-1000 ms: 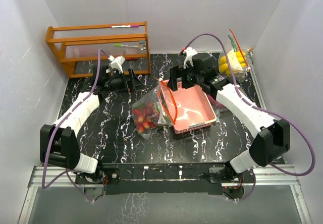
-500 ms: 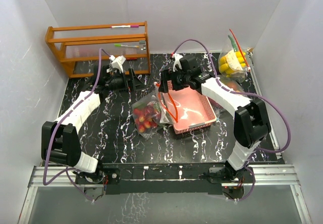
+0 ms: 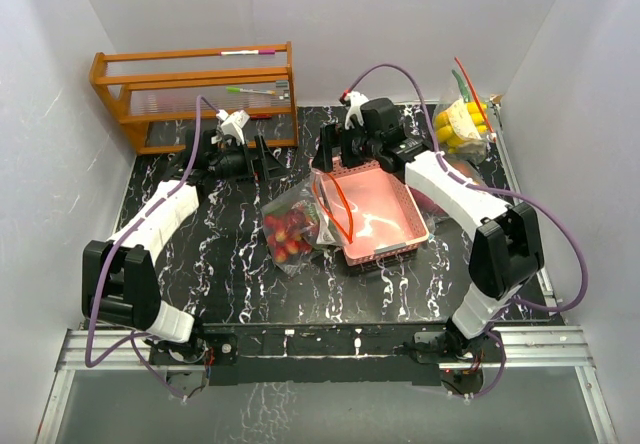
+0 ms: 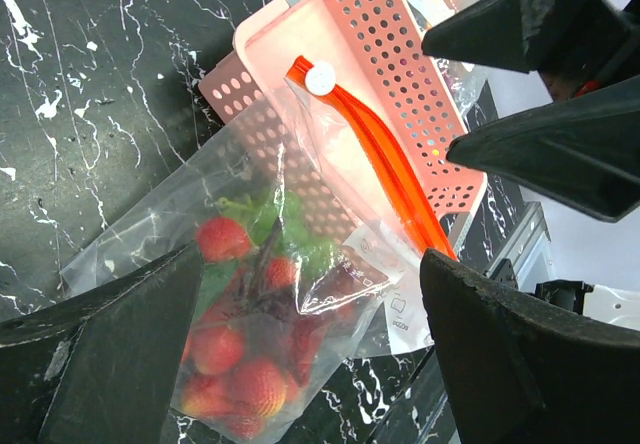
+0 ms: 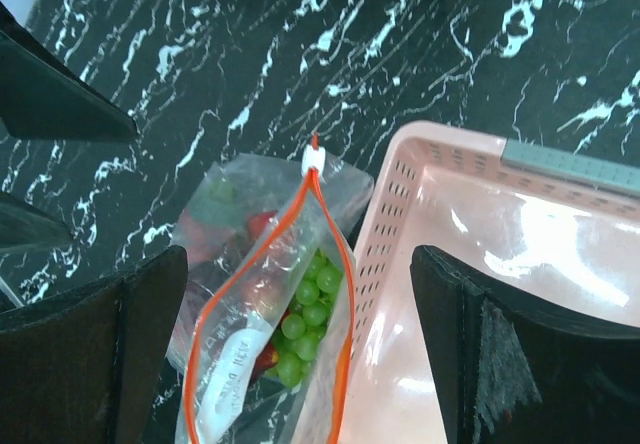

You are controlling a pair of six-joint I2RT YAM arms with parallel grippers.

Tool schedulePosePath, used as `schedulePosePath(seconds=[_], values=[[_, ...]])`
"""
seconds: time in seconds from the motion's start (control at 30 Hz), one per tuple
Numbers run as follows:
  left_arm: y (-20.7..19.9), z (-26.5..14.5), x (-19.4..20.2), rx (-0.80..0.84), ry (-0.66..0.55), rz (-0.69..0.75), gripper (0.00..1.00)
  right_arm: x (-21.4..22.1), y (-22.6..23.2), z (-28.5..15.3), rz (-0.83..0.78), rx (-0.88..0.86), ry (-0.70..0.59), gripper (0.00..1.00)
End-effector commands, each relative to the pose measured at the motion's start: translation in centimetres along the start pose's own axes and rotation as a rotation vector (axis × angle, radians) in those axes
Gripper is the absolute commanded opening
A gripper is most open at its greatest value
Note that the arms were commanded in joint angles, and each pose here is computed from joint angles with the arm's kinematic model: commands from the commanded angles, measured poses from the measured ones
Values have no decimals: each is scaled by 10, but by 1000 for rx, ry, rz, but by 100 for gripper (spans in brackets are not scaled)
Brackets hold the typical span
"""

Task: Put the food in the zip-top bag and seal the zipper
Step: Zip the zipper food storage bag at the center of the board.

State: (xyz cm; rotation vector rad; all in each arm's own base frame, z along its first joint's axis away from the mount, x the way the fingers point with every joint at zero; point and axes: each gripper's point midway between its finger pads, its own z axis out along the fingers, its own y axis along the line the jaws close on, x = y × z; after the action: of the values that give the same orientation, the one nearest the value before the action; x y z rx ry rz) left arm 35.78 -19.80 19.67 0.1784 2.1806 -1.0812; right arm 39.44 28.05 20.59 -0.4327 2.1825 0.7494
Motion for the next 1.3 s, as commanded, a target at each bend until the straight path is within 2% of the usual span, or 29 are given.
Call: schedulePosePath(seconds=[0.0, 0.47, 0.83, 0.93, 1.07, 1.1, 1.27], values=[[-10, -3, -9, 37, -14, 18, 88, -34, 10, -6, -32, -18, -88, 98], [-12, -5, -10, 45, -12, 24, 88, 1, 1, 48, -22, -5, 24, 98], [-12, -3, -9, 50, -8, 18, 87, 1, 7, 20, -52, 15, 17, 98], [-12, -3, -9, 53, -11, 14, 87, 12, 2, 20, -54, 33, 59, 91], [-14, -4, -11, 56, -14, 17, 86, 32, -3, 18, -46, 44, 111, 69], [-15, -4, -11, 56, -14, 16, 86, 36, -4, 18, -44, 44, 122, 66], [-17, -5, -12, 64, -16, 16, 85, 43, -3, 21, -36, 37, 131, 67]])
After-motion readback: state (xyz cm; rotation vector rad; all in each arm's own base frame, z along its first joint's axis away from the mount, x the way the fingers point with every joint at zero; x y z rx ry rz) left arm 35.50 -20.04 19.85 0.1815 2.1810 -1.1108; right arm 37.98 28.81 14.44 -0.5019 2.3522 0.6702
